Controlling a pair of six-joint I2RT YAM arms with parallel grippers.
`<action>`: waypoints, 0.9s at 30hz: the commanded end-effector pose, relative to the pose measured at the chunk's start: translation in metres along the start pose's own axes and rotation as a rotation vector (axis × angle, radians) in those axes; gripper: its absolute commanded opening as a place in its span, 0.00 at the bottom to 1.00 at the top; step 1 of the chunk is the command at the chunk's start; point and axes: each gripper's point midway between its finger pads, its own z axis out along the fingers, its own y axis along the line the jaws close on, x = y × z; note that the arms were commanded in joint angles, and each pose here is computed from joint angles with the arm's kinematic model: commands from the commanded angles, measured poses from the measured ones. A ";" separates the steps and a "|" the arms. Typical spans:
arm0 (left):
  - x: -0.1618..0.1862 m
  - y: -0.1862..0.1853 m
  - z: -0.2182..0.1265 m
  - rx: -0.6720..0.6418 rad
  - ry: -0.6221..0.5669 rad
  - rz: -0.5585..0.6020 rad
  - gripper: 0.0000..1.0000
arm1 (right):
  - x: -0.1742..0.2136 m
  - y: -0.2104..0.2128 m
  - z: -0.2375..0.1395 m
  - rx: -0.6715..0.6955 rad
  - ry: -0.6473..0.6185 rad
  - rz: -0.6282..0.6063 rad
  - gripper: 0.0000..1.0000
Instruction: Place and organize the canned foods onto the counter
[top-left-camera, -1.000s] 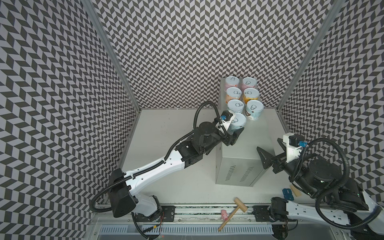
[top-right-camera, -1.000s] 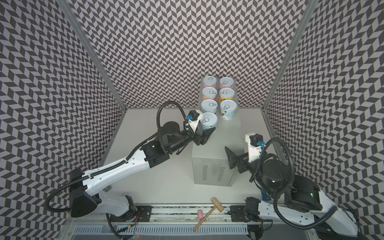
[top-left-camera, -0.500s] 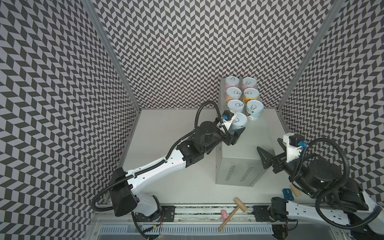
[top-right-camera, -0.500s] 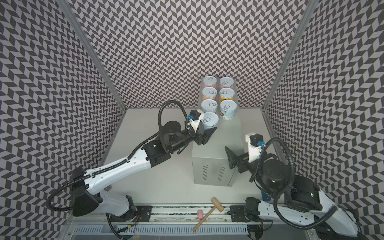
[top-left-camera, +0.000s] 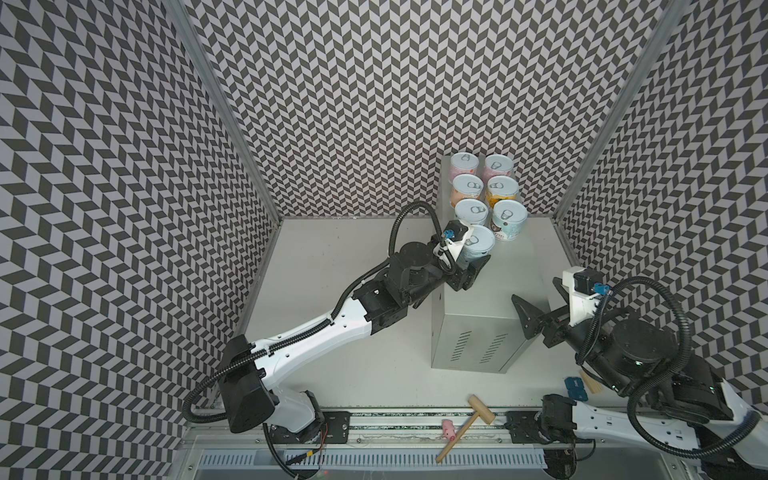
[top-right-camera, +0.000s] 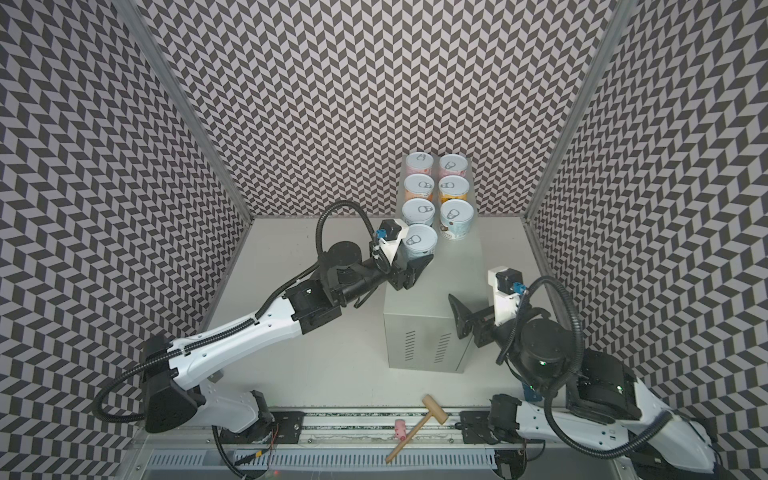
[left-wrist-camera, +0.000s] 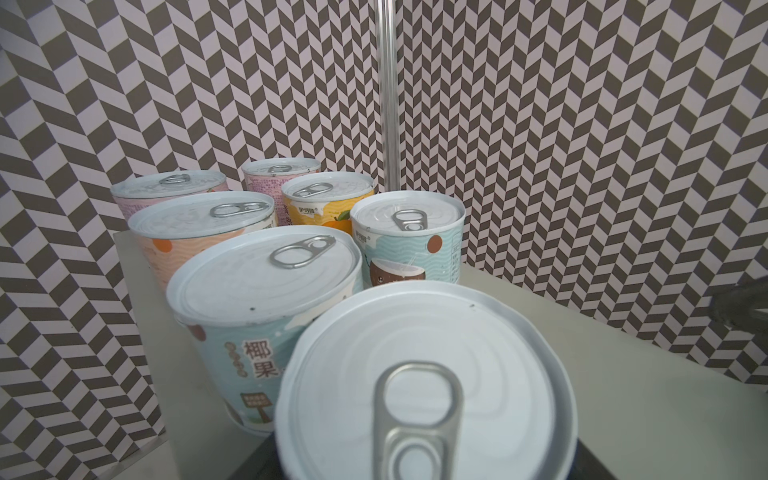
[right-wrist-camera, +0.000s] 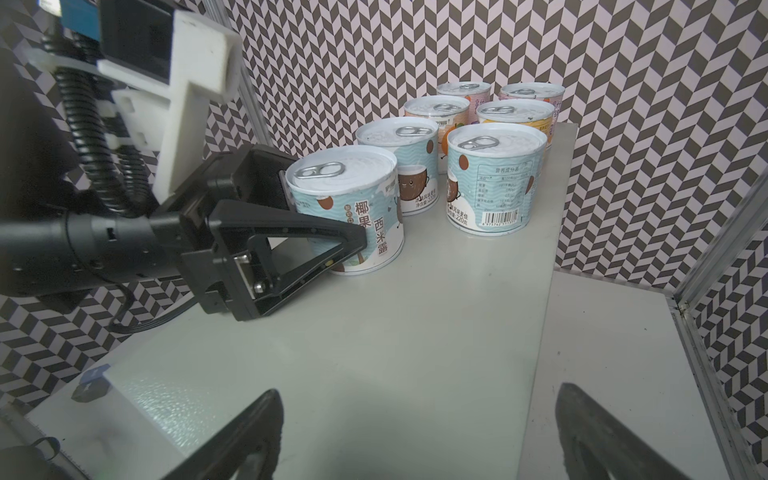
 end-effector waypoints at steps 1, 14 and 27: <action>0.025 0.004 0.003 -0.009 0.078 0.005 0.76 | -0.006 -0.001 0.000 0.004 -0.028 0.035 0.99; 0.025 0.003 -0.001 -0.004 0.075 0.005 0.76 | -0.004 0.002 0.002 0.002 -0.020 0.036 0.99; 0.026 0.003 -0.004 -0.005 0.079 0.009 0.76 | -0.003 0.003 0.003 0.002 -0.019 0.036 0.99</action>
